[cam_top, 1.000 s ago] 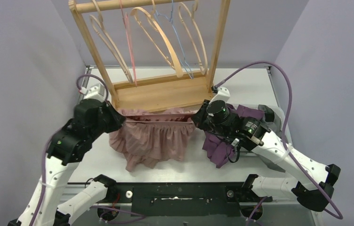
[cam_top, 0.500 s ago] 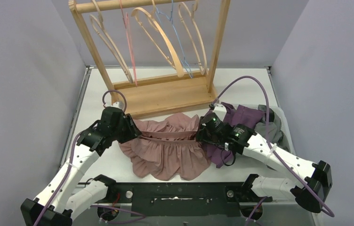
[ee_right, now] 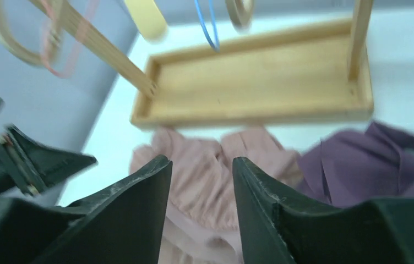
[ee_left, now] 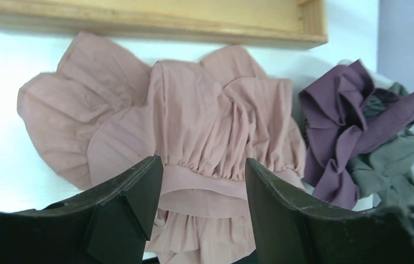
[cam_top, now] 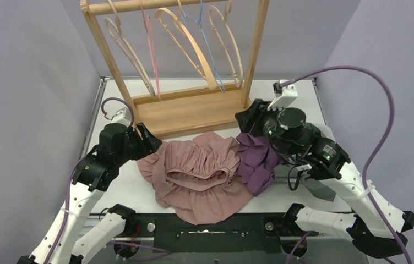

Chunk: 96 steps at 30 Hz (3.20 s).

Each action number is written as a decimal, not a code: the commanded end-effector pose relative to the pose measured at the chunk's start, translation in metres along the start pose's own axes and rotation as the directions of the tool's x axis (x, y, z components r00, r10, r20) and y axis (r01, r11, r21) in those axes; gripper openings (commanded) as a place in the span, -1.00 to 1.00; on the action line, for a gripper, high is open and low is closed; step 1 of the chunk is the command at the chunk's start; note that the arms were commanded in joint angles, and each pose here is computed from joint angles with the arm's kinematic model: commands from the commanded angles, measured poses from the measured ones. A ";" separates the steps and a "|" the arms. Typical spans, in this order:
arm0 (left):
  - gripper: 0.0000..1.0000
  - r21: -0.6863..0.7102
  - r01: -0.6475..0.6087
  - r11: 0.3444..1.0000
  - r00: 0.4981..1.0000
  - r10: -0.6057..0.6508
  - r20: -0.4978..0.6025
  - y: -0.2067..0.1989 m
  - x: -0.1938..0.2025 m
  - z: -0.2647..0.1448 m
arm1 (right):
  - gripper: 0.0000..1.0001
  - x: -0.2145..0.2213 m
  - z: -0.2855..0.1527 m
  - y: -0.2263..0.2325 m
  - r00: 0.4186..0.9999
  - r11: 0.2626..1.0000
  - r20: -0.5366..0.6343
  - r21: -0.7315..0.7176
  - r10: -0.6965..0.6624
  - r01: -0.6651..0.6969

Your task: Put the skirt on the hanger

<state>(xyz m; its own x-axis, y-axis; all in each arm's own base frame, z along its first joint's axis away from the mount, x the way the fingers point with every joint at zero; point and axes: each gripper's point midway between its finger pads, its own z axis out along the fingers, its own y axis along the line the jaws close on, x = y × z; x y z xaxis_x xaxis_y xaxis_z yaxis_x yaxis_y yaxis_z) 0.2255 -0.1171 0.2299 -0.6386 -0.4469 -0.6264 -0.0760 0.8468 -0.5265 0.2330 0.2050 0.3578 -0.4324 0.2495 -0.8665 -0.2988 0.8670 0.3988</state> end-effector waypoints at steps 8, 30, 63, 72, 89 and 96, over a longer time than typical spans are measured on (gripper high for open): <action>0.12 0.215 -0.106 0.971 0.959 0.042 0.280 -0.057 -0.070 -0.053 | -0.48 -0.158 0.028 0.056 0.943 1.000 0.331 0.012 -0.024 0.021; 0.12 0.265 -0.189 0.946 0.949 0.106 0.297 -0.065 -0.067 -0.061 | -0.03 -0.203 0.134 0.080 0.934 0.979 0.338 -0.123 -0.111 0.161; 0.12 0.254 -0.208 0.944 0.948 0.131 0.289 -0.066 -0.068 -0.057 | -1.00 -0.226 0.149 0.071 0.833 0.930 0.451 -0.022 -0.319 0.368; 0.14 0.263 -0.206 0.943 0.945 0.122 0.303 -0.066 -0.068 -0.062 | -1.00 -0.174 0.119 0.070 0.847 0.896 0.370 -0.079 -0.381 0.437; 0.73 0.360 -0.458 0.813 0.844 0.272 0.462 -0.091 -0.073 -0.118 | -1.00 0.035 -0.019 0.038 0.921 0.843 0.022 -0.396 -0.388 0.365; 0.63 0.471 -0.648 0.599 0.756 0.426 0.498 -0.117 -0.048 -0.122 | -1.00 0.094 -0.046 0.040 0.857 0.700 -0.048 -0.600 -0.514 0.386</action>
<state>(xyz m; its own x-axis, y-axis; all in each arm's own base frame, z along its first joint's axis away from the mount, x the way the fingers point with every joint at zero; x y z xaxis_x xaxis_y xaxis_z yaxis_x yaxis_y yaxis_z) 0.1863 -0.1351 0.3612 -0.2902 -0.2158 -0.9323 0.5212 0.7814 -0.3431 0.1688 0.2329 0.3092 -0.2997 -0.1943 -0.9340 -0.7910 0.5980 0.1295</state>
